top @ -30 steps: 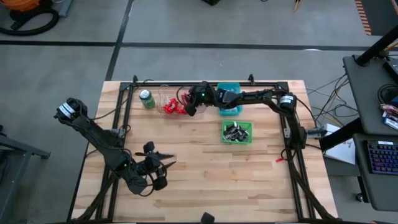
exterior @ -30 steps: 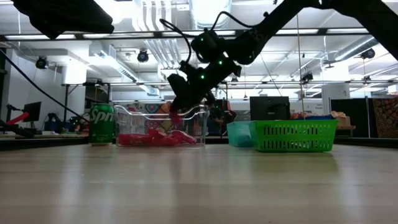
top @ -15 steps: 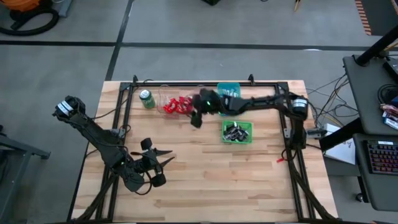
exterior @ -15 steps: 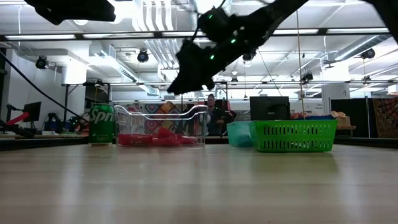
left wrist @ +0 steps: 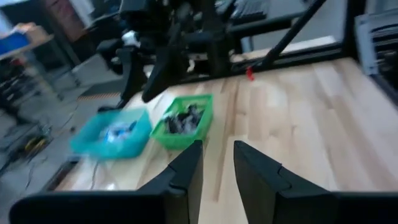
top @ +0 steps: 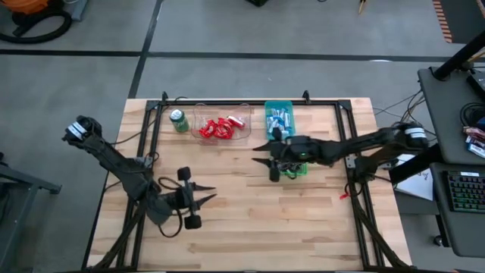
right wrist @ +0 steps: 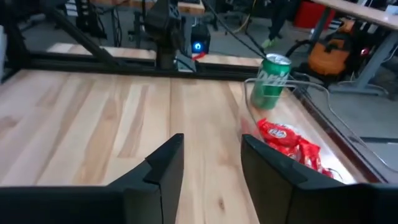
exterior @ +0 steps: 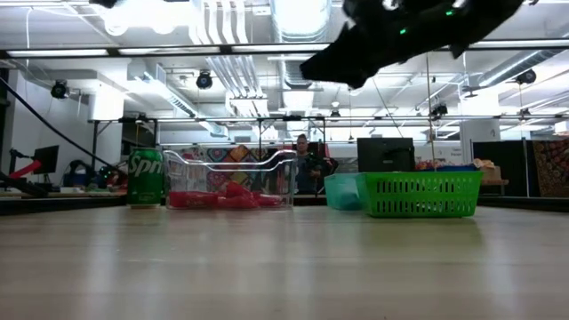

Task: Sort candy
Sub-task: Return to Home Position

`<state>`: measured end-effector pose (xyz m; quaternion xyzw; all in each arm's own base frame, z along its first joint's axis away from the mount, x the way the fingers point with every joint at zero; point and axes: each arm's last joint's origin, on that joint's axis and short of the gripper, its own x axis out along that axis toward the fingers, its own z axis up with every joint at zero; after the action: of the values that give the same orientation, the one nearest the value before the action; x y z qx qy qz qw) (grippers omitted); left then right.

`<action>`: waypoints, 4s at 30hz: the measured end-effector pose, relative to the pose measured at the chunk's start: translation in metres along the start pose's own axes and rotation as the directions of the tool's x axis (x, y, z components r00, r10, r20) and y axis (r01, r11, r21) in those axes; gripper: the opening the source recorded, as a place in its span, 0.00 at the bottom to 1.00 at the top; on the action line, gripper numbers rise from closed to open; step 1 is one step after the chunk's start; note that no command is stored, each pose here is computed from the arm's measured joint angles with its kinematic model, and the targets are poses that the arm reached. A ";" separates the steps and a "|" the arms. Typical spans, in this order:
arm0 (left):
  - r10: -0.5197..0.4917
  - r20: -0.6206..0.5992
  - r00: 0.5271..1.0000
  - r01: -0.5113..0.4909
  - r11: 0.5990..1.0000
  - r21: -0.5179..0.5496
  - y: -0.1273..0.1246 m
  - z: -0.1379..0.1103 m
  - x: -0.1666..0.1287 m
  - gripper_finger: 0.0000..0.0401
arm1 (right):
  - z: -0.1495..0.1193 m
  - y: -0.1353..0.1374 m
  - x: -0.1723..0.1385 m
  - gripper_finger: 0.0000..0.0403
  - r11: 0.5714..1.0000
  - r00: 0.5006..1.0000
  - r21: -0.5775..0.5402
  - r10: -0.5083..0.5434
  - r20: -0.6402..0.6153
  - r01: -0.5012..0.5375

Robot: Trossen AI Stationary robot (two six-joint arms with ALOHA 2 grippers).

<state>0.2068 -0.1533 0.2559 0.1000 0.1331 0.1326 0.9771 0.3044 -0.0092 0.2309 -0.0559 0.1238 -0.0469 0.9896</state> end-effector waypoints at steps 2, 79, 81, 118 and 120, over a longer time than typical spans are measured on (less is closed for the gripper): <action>-0.040 0.023 0.999 0.039 0.999 0.021 0.007 0.007 0.005 0.17 | 0.001 -0.001 -0.013 0.36 1.000 1.000 0.008 0.005 0.018 -0.005; -0.021 0.192 0.981 0.070 0.966 -0.249 0.127 -0.139 -0.041 0.10 | -0.112 -0.004 -0.184 0.23 0.998 0.967 -0.052 -0.027 0.254 0.042; -0.015 0.173 0.985 0.060 0.963 -0.262 0.126 -0.141 -0.040 0.10 | -0.112 -0.004 -0.183 0.23 0.997 0.969 -0.068 -0.026 0.245 0.044; -0.021 0.090 0.996 0.036 0.984 -0.175 0.121 -0.145 -0.033 0.10 | -0.113 -0.004 -0.182 0.21 0.997 0.972 0.073 -0.025 0.232 0.008; -0.021 0.089 0.996 0.036 0.984 -0.174 0.121 -0.145 -0.033 0.10 | -0.113 -0.004 -0.182 0.22 1.000 0.974 0.007 -0.028 0.227 0.027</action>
<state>0.1061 -0.0255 0.1544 0.0173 0.0795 0.1254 0.9888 0.0999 -0.0051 0.1661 -0.0607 0.0092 -0.0543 0.9966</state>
